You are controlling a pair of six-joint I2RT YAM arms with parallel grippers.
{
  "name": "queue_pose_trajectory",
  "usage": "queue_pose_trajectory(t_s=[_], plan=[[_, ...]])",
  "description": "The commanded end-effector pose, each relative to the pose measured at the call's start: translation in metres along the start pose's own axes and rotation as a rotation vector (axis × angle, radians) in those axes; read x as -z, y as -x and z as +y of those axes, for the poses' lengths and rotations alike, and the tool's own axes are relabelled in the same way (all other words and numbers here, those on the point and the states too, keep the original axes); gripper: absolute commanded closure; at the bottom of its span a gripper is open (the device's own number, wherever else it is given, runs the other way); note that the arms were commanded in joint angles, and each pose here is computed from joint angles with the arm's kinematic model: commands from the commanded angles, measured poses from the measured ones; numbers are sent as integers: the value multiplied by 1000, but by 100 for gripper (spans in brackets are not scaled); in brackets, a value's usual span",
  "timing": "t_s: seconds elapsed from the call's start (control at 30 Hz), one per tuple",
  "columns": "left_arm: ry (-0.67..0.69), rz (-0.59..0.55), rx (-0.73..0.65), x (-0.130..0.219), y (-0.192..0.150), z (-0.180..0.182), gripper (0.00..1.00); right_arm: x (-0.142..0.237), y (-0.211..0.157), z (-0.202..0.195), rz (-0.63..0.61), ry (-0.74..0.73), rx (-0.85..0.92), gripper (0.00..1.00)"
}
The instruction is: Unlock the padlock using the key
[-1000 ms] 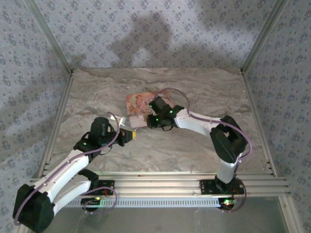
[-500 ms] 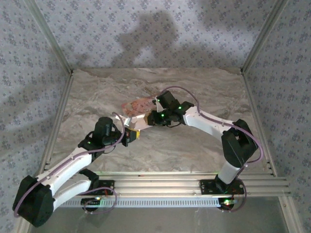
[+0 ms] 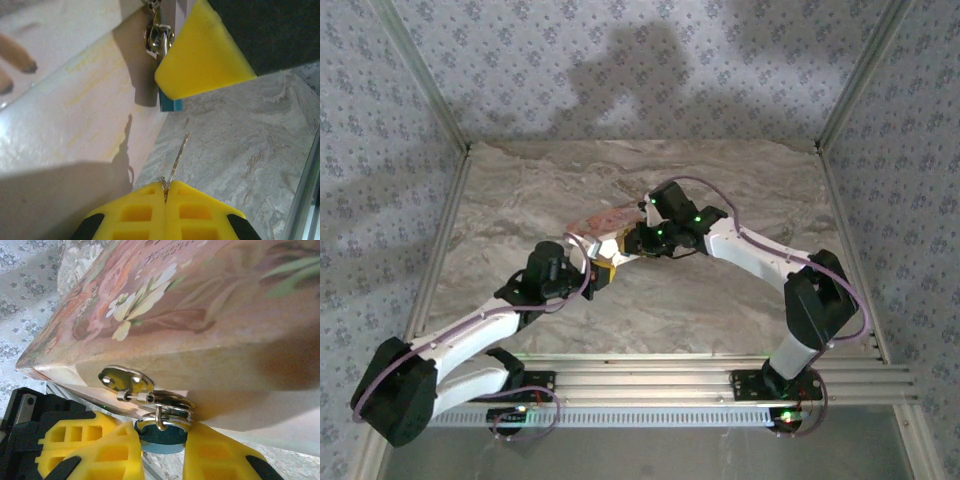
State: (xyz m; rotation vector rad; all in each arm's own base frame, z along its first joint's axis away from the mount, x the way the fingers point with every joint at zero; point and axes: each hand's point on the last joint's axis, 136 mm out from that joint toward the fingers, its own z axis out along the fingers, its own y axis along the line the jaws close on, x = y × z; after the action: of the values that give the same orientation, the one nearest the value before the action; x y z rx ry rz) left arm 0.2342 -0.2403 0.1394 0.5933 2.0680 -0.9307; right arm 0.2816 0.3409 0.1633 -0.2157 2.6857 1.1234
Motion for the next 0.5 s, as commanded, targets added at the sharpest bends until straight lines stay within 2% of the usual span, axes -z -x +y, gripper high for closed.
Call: queue_pose_trajectory(t_s=[0.0, 0.47], plan=[[4, -47, -38, -6, 11, 0, 100, 18, 13, 32, -43, 101, 7, 100], [43, -90, -3, -14, 15, 9, 100, 12, 12, 31, -40, 116, -59, 100]])
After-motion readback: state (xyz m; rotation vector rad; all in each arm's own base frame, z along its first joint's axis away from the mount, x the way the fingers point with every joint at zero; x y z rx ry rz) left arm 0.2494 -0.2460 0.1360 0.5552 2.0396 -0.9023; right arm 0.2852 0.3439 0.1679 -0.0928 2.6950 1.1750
